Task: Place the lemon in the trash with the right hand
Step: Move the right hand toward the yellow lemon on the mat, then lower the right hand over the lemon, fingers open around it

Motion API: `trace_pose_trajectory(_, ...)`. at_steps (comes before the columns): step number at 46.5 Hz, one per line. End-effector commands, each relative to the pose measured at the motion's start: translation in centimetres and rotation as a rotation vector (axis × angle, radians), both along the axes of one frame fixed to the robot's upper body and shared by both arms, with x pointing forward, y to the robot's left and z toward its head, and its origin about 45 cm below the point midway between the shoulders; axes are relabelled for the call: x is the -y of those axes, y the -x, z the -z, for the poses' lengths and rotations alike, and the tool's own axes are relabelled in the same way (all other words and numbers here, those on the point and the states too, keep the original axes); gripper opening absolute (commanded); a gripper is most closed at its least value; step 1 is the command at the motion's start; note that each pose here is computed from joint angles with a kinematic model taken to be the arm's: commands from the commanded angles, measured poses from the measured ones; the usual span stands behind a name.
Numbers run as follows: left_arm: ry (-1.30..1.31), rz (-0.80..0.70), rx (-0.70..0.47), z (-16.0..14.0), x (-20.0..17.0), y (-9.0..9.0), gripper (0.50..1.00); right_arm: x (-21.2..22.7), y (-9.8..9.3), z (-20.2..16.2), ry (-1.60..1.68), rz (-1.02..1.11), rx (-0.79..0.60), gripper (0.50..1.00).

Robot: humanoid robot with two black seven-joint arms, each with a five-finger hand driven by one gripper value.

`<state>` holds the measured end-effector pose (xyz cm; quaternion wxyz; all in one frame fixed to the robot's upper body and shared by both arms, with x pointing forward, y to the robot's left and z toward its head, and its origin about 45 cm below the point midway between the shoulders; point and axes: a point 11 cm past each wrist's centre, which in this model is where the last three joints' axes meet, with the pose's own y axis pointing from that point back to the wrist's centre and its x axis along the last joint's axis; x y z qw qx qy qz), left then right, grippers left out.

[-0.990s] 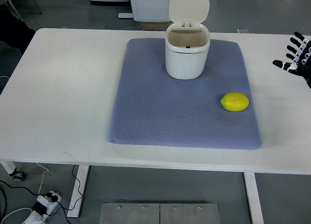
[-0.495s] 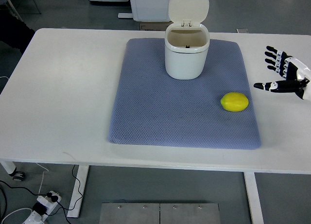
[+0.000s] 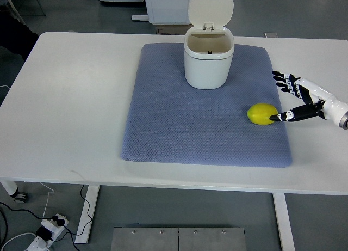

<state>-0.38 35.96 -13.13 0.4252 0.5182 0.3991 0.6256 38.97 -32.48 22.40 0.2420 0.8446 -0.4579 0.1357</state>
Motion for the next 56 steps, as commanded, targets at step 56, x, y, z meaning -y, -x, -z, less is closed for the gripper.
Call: trace_pose_trajectory(56,0.0,0.0,-0.001,0.0,0.0,0.0,1.0,-1.4,-2.8,-4.5,0.477,-0.223,-0.013,1.0)
